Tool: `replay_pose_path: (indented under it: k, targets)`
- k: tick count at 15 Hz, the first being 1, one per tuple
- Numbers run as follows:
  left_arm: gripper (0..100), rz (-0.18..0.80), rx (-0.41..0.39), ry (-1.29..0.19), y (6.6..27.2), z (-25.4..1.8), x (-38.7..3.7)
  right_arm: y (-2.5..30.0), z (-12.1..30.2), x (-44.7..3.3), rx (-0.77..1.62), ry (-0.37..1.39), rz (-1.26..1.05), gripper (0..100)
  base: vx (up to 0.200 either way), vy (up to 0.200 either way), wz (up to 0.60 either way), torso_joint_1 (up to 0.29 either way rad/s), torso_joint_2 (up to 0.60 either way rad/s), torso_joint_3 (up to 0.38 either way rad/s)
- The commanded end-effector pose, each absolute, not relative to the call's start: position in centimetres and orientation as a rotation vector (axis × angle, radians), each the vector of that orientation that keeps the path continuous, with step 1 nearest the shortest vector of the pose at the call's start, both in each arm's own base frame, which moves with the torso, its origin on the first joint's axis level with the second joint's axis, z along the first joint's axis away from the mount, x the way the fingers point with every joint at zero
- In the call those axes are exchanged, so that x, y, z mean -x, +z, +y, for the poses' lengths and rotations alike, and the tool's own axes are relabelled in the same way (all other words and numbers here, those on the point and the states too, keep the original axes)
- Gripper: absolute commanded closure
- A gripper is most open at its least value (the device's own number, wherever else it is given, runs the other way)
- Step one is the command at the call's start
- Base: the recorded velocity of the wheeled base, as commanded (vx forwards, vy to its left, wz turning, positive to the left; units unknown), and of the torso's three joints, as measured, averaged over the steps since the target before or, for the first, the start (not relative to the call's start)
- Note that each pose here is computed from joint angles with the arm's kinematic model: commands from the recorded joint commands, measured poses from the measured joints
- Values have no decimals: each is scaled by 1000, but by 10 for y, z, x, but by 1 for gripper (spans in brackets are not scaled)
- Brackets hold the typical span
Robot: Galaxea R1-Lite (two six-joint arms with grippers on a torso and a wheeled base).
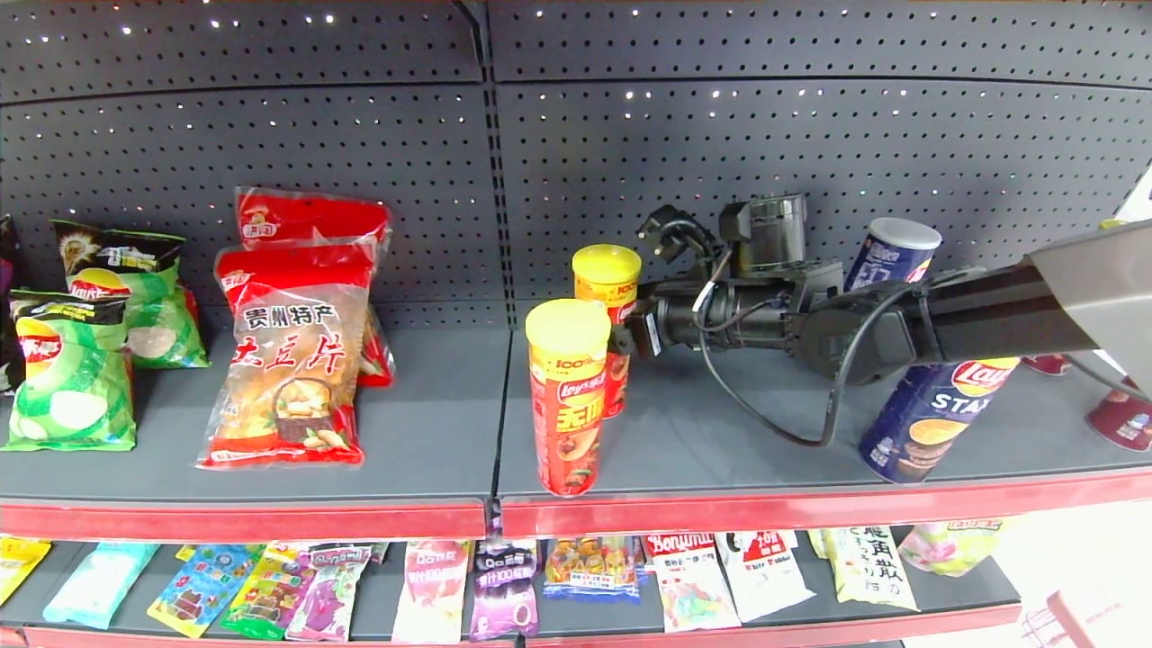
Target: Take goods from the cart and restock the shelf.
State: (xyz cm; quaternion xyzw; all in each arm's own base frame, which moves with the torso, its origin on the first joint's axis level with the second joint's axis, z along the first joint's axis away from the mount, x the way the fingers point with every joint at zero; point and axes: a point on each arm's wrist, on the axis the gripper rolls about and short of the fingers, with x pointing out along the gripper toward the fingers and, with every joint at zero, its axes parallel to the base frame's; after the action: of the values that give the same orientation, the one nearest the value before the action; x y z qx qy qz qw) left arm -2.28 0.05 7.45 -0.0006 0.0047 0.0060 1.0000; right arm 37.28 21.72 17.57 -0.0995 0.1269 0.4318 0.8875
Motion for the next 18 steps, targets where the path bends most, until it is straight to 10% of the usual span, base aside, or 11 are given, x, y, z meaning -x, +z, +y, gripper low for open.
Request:
replay_pose_path:
  k: [1, 13, 18]
  targets:
    - [0, 11, 1, 12, 75, 0, 23, 178, 216, -371, 207, 896, 260, 0, 0, 0, 0, 0, 0, 0]
    - [0, 11, 1, 12, 75, 0, 23, 190, 144, -312, 192, 778, 337, 0, 0, 0, 0, 0, 0, 0]
    - [0, 11, 1, 12, 75, 0, 23, 166, 150, -276, 164, 1048, 286, 0, 0, 0, 0, 0, 0, 0]
